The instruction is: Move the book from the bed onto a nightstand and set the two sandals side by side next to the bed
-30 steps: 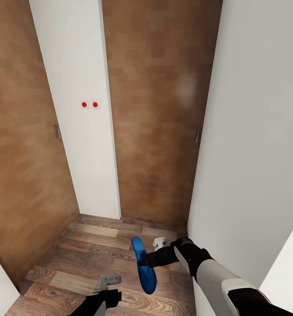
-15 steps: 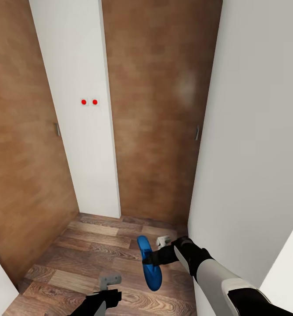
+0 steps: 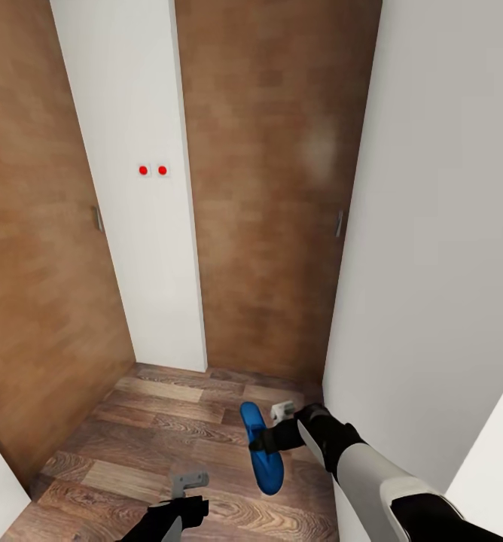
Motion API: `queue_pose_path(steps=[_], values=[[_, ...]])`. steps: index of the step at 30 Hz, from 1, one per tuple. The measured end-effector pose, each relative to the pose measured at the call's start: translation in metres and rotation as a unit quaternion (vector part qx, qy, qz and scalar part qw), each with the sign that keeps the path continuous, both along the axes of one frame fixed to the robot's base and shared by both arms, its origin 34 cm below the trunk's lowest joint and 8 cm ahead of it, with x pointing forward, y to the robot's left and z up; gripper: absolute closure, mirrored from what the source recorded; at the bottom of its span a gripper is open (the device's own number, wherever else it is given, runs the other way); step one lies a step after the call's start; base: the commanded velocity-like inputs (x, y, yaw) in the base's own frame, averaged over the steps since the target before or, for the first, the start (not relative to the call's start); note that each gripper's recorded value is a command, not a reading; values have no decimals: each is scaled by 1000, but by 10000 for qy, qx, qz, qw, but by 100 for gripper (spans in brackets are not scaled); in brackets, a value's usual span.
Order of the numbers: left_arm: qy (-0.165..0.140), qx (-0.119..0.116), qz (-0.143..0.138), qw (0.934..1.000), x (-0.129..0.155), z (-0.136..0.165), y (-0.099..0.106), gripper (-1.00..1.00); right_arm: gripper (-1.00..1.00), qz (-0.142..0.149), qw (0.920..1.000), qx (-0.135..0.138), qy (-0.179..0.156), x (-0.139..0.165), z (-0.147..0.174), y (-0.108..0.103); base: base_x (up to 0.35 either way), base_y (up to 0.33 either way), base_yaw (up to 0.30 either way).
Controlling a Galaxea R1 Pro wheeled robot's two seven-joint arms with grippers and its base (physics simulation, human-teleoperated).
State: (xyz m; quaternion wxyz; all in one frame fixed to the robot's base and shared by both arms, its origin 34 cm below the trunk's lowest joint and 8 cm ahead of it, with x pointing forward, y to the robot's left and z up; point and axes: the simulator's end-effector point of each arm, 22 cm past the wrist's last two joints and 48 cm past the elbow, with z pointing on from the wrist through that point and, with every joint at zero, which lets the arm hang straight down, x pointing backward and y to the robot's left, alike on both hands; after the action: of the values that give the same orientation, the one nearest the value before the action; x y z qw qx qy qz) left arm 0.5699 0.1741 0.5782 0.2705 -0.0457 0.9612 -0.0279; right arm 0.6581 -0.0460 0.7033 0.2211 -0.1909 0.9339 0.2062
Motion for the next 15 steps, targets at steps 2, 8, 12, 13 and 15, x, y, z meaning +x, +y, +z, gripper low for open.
queue_pose_path(steps=[2,8,12,13,15], values=[[-1,0,0,10000,0,-3,0,-100,100,92,9999,-111,-79,2,-2,0,0,0,0],[-1,4,-3,10000,-1,-14,0,-100,100,174,9995,-246,-101,3,-9,-1,0,0,0],[-3,8,-7,10000,-1,-20,0,-100,100,212,9993,-304,-79,1,-16,-2,0,0,0],[-4,9,-8,10000,-1,-22,0,-100,100,216,9993,-309,-79,1,-18,-2,0,0,0],[-4,9,-9,10000,-1,-26,0,-100,100,224,9992,-317,-78,1,-21,-2,0,0,0]])
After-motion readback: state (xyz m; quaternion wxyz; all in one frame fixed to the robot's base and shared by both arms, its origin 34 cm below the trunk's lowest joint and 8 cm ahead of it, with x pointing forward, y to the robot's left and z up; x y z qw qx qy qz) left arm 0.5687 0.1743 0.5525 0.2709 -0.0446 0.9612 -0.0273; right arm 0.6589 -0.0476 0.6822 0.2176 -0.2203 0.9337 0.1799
